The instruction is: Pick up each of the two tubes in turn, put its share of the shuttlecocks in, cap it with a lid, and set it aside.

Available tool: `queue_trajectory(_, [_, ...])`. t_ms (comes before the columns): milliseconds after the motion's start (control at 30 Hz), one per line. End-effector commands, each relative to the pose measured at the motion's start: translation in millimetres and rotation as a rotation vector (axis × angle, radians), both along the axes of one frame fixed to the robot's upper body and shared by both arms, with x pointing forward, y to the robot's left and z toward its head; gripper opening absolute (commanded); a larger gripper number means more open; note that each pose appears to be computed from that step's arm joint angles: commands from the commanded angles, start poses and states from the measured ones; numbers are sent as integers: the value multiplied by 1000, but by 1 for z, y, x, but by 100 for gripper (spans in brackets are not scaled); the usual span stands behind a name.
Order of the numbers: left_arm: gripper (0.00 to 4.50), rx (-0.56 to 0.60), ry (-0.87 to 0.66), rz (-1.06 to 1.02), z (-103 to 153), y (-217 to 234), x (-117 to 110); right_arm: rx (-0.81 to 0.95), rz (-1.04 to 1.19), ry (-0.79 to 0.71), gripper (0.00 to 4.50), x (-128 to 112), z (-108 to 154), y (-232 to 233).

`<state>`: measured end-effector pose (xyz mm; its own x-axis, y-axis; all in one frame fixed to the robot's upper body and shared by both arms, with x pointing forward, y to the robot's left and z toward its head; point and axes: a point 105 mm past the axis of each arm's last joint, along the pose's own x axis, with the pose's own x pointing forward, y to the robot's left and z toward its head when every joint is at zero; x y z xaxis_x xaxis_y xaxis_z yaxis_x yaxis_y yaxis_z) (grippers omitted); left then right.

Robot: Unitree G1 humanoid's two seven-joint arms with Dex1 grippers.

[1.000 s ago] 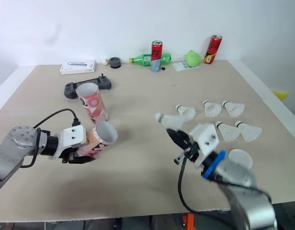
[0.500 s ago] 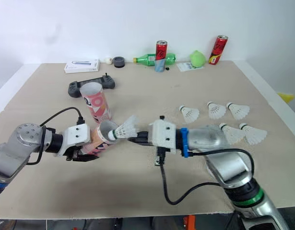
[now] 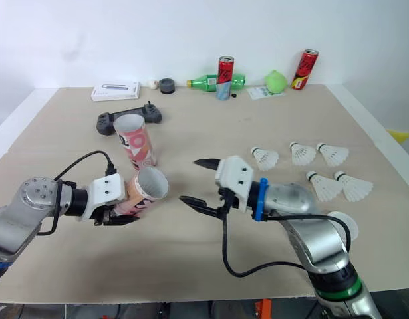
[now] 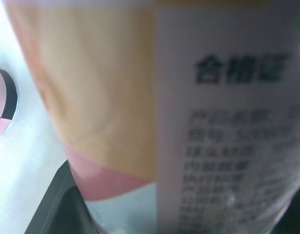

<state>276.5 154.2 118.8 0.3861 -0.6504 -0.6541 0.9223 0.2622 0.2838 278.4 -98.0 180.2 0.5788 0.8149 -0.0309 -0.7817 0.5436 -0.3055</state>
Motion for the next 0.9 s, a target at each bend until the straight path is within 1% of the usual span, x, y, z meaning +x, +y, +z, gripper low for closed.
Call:
queue_trajectory(33, [273, -20, 83, -31, -20, -5, -6, 82, -336, -2, 439, 15, -1, -46])
queue_trajectory(133, [273, -16, 69, -36, -20, -3, -1, 98, -602, 54, 439, 29, -23, -87])
queue_trajectory(167, [273, -20, 65, -41, -19, -4, 1, 103, -664, 62, 439, 35, -27, -98])
queue_trajectory(233, [273, -25, 62, -56, -18, -7, 5, 101, -719, 71, 439, 45, -34, -108])
queue_trajectory(433, [273, -28, 50, -91, -13, -18, 12, 90, -728, 98, 439, 81, -54, -112])
queue_trajectory(533, [273, -29, 44, -100, -10, -22, 14, 88, -701, 110, 439, 97, -61, -106])
queue_trajectory(633, [273, -31, 41, -99, -7, -24, 14, 86, -689, 142, 439, 119, -71, -99])
queue_trajectory(667, [273, -30, 40, -99, -7, -25, 14, 89, -696, 143, 401, 126, -72, -98])
queue_trajectory(700, [273, -29, 39, -99, -8, -25, 14, 92, -703, 142, 384, 131, -72, -98])
queue_trajectory(733, [273, -29, 38, -97, -7, -26, 14, 100, -706, 132, 356, 135, -70, -97])
queue_trajectory(800, [273, -36, 34, -93, -6, -28, 14, 111, -715, 113, 255, 141, -67, -98])
queue_trajectory(900, [273, -44, 31, -89, -4, -30, 12, 126, -732, 97, 114, 142, -65, -103])
